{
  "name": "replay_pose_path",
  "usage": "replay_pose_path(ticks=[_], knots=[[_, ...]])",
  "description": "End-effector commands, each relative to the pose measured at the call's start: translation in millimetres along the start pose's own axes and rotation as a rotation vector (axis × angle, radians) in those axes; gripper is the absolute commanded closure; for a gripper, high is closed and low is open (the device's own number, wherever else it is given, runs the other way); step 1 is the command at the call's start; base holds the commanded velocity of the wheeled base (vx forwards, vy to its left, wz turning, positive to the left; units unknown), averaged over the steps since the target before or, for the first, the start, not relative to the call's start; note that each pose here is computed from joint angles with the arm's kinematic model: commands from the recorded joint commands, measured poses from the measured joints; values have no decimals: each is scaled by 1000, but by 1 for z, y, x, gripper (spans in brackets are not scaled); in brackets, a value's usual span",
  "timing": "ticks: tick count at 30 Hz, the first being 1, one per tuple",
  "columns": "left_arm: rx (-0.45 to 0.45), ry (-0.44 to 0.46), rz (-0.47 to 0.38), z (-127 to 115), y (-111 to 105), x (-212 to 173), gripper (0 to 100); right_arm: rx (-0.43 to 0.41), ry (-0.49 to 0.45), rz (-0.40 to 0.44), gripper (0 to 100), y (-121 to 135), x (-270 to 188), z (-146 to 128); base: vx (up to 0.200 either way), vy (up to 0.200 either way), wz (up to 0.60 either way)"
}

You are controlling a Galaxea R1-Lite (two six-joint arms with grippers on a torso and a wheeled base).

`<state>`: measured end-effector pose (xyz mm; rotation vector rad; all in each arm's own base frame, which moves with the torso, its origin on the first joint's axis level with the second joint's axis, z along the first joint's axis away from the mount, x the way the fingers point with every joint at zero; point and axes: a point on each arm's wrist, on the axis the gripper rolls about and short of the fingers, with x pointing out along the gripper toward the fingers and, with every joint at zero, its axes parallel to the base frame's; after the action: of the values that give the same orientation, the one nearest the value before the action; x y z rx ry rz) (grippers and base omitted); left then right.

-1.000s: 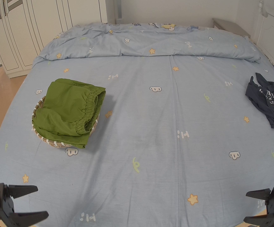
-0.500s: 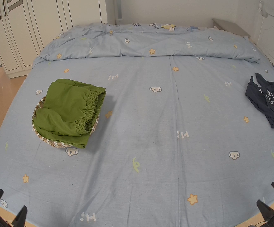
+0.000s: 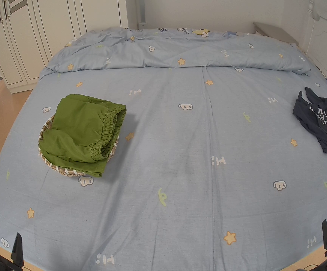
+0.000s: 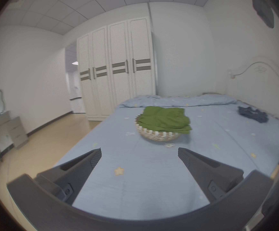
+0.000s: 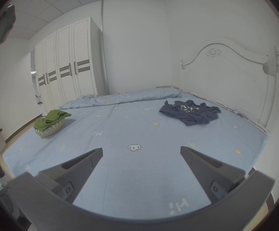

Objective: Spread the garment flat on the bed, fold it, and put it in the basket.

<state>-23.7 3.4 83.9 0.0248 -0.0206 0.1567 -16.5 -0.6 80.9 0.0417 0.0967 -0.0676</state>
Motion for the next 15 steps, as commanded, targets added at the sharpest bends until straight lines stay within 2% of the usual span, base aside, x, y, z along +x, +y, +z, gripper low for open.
replay_pose_path(ticks=[1,9,12,15], knots=[[-30,34,-135,-8,-3,1,0,-16,-20,91,0,-1,-1,-5,0,0,0],[-31,31,-124,-8,-3,1,0,-10,-22,74,0,-1,-2,-6,0,0,0],[-31,34,-123,-8,-3,1,0,-1,-74,30,0,0,-5,-8,0,0,0],[-31,32,-124,-8,-3,1,0,0,-77,38,0,-1,-5,-6,0,0,0]])
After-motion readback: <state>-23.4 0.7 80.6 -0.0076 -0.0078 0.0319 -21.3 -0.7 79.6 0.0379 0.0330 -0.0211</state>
